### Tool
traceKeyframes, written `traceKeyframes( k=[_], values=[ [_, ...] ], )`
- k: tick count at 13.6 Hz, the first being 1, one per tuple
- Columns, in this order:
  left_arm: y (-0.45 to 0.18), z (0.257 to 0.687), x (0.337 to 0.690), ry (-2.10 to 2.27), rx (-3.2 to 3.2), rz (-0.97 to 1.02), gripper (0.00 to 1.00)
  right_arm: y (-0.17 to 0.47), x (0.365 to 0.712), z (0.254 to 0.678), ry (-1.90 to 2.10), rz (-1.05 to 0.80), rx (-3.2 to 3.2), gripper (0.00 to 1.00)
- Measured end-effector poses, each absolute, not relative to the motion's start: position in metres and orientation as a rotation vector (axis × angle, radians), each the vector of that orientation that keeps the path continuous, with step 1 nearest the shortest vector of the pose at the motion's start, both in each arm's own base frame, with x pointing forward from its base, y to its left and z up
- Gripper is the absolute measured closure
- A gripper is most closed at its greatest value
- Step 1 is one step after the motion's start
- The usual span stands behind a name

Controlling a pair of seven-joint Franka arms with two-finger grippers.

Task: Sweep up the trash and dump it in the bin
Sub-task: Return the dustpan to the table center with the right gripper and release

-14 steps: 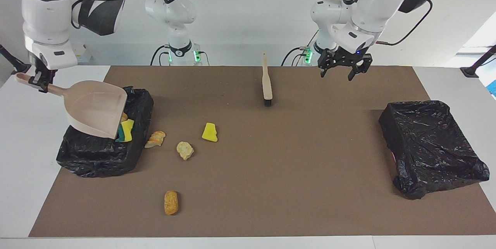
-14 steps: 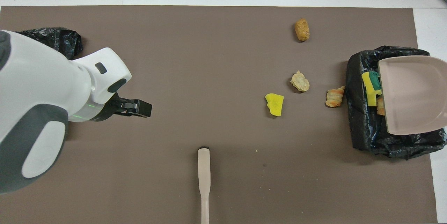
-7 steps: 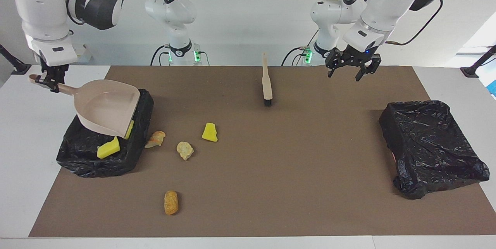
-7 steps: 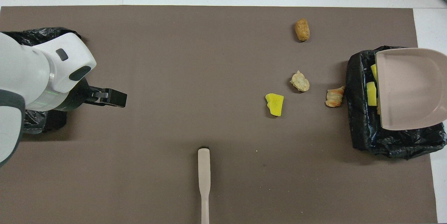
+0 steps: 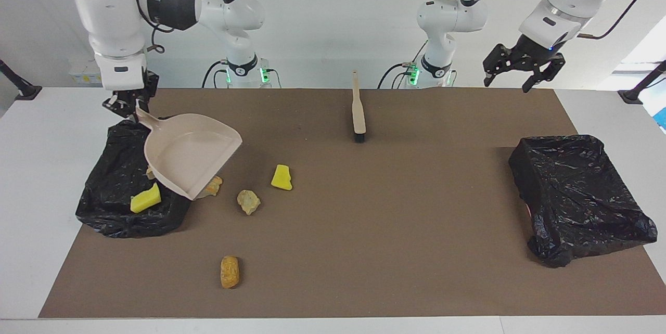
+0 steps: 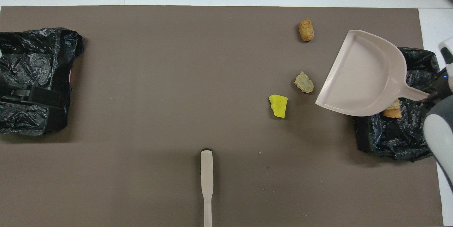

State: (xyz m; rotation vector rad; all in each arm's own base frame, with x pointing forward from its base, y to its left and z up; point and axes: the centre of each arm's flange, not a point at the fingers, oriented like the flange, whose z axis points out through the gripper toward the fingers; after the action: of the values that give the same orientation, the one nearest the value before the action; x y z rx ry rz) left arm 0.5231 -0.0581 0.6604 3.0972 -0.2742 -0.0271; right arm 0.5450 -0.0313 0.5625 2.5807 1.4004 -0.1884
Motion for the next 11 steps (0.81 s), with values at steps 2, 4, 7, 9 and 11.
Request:
traceKeyframes(
  k=[2, 4, 7, 9, 11],
  values=[
    [-0.061, 0.669, 0.522, -0.403, 3.191, -0.007, 0.0, 0.008, 0.544, 0.546, 1.163, -0.154, 2.757, 0.69],
    [-0.065, 0.674, 0.521, -0.476, 3.201, -0.001, 0.0, 0.053, 0.545, 0.531, 0.948, -0.145, 2.872, 0.69],
    [-0.051, 0.674, 0.522, -0.426, 3.171, -0.001, 0.0, 0.114, 0.551, 0.501, 0.676, -0.134, 3.013, 0.69],
    [-0.025, 0.674, 0.524, -0.345, 3.137, 0.003, 0.0, 0.155, 0.557, 0.48, 0.545, -0.101, 3.085, 0.69],
    [-0.018, 0.673, 0.525, -0.325, 3.129, 0.01, 0.0, 0.207, 0.561, 0.46, 0.419, -0.06, 3.131, 0.69]
  ],
)
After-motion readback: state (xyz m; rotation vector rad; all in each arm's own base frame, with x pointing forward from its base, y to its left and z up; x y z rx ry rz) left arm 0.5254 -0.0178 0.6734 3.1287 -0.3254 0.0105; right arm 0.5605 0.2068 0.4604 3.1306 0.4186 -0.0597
